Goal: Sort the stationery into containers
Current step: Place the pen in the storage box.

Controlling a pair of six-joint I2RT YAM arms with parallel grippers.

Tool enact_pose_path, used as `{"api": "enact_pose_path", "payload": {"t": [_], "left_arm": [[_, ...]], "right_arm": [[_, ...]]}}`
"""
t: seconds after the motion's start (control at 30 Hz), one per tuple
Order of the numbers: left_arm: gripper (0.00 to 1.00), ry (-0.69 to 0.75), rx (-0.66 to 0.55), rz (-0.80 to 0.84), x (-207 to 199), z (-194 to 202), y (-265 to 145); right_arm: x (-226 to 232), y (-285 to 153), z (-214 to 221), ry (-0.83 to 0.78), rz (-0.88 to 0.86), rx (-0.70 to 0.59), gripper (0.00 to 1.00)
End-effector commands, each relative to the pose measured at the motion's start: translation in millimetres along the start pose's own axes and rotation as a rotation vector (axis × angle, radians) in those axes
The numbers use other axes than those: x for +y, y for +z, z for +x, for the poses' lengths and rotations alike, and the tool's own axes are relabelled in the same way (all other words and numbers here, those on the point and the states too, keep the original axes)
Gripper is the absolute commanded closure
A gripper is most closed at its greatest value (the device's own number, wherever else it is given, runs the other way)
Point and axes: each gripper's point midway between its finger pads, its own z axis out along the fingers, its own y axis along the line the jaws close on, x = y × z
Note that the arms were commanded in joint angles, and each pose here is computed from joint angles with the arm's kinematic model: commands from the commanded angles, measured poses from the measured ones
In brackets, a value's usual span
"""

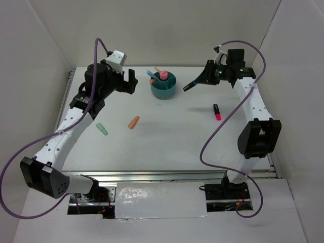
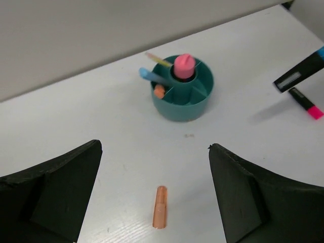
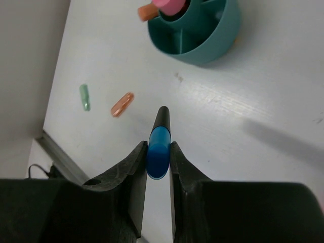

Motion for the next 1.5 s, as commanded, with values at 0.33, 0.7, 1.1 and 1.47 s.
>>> {"api": "enact_pose_path", "payload": {"t": [0.33, 0.7, 1.1, 1.47], "left_arm": [[0.01, -0.171, 0.203, -0.144, 46.9, 66.5, 11.4], [0.01, -0.180, 0.154, -0.159, 46.6, 65.8, 1.1], [0.01, -0.157, 0.151, -0.157, 47.6, 65.2, 1.4], [0.01, -0.165, 0.140, -0.155, 45.6, 61.2, -1.0]], "right_arm": [[21.8, 44.0, -80.5, -0.160, 0.099, -0.260, 1.00], [15.5, 99.8, -77.8, -0.208, 0.117, -0.218, 1.00], [8.2, 132.5, -63.6, -0.229, 0.132, -0.177, 1.00], [-0.8, 152.6, -51.2, -0.257, 0.187, -0.149, 1.00]]}}
